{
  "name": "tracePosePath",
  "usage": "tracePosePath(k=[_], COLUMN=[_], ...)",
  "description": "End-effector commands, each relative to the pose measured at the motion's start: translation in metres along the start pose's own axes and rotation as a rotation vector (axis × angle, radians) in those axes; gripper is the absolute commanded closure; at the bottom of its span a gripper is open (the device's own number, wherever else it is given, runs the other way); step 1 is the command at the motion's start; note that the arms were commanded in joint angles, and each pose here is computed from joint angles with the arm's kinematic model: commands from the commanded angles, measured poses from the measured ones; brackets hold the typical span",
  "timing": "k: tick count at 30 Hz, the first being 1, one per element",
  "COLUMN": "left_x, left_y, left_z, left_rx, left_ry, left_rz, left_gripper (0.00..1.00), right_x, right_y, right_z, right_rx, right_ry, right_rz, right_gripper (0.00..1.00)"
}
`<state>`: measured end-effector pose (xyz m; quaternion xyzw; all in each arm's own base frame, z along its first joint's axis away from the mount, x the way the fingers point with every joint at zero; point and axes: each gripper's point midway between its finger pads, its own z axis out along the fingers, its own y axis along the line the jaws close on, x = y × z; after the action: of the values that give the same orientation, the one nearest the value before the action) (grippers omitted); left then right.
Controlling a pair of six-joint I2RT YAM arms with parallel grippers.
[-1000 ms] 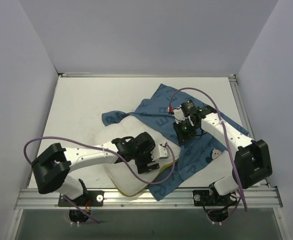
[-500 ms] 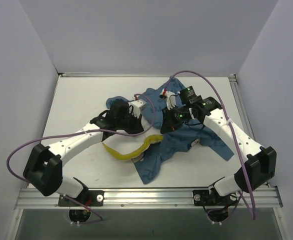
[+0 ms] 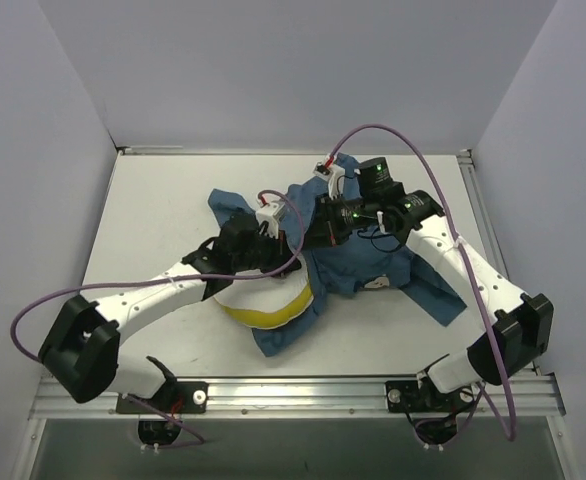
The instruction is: Put the pillow into the pillowcase
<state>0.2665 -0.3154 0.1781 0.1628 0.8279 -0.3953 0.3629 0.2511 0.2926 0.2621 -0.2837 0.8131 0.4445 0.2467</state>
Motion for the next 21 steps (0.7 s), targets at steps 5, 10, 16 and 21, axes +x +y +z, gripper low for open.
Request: tracePosePath(k=[5,10,16,21], left_x=[0.007,-0.018,-0.086,-0.118], left_y=[0.016,-0.016,0.061,0.141], left_z=[0.044,-0.026,-0.099,-0.102], left_rx=[-0.043,0.121,-0.043,-0.136], left_ry=[-0.002,0.025,-0.045,-0.040], left_rz=[-0.047,0.143,0.156,0.055], left_gripper=[0.84,0.20,0.03,0.02], right_x=[0.069,0.086,0.005,-0.032], right_y=[-0.019,-0.057,-0.075,-0.072], right_z=[-0.029,-0.061,-0.039,0.036], right_rx=[0.004,0.260,0.485,0.477], right_ry=[0.076,0.156,0.147,0.240], right_rz=[0.127,0.001,-0.280,-0.521], right_gripper=[0.96,0.25,0.01,0.00])
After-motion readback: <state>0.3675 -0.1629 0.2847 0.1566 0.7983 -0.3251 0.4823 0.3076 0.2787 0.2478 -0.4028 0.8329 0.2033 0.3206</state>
